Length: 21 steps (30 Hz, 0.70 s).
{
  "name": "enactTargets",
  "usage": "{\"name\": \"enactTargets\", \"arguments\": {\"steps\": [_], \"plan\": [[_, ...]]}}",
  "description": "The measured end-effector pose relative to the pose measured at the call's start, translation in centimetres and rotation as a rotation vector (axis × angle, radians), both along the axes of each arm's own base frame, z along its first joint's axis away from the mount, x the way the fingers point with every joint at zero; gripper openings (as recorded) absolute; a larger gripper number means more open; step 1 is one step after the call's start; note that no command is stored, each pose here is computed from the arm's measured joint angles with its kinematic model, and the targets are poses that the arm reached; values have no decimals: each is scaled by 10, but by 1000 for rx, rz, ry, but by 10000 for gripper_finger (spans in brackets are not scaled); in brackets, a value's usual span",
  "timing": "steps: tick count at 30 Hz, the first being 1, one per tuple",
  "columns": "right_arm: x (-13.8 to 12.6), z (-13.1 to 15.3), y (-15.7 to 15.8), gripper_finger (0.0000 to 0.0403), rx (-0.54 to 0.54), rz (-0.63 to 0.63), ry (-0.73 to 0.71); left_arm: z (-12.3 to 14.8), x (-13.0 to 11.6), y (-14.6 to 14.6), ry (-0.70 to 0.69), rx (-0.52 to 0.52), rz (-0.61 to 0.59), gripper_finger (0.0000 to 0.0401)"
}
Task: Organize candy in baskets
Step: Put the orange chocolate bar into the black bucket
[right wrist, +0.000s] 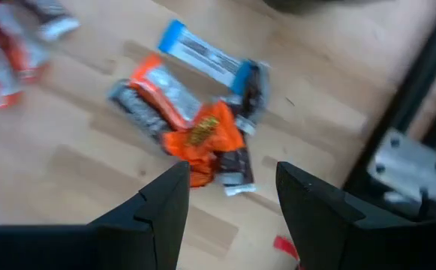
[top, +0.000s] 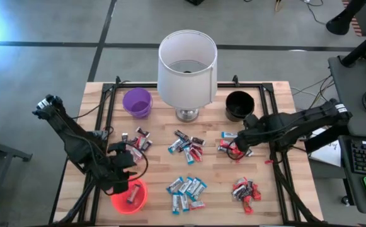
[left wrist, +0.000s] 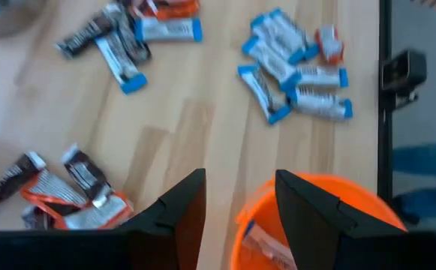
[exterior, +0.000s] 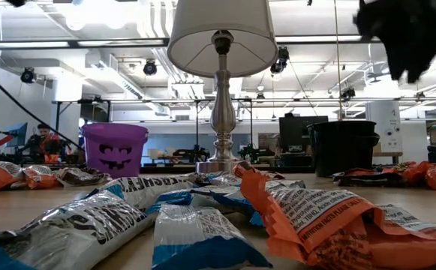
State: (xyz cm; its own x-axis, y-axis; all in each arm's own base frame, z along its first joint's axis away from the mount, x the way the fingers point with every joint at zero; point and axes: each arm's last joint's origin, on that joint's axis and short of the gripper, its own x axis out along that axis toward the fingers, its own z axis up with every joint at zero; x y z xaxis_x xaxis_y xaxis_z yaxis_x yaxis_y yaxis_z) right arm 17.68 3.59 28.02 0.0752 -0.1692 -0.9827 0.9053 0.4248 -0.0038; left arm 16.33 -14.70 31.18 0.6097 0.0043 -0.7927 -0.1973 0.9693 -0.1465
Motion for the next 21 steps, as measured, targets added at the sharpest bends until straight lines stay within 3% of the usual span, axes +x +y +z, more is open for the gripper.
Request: {"name": "enactTargets", "arguments": {"steps": [4, 11, 21], "plan": [[-2, -24, 3, 189, 47, -120, 22, 8, -6, 8, -54, 24, 14, 142], [9, -51, 9, 189, 116, -238, -132, 15, -18, 23, -79, 86, 43, 142], [11, -59, 27, 189, 175, -364, -188, 19, -27, 35, -97, 174, 78, 142]]}}
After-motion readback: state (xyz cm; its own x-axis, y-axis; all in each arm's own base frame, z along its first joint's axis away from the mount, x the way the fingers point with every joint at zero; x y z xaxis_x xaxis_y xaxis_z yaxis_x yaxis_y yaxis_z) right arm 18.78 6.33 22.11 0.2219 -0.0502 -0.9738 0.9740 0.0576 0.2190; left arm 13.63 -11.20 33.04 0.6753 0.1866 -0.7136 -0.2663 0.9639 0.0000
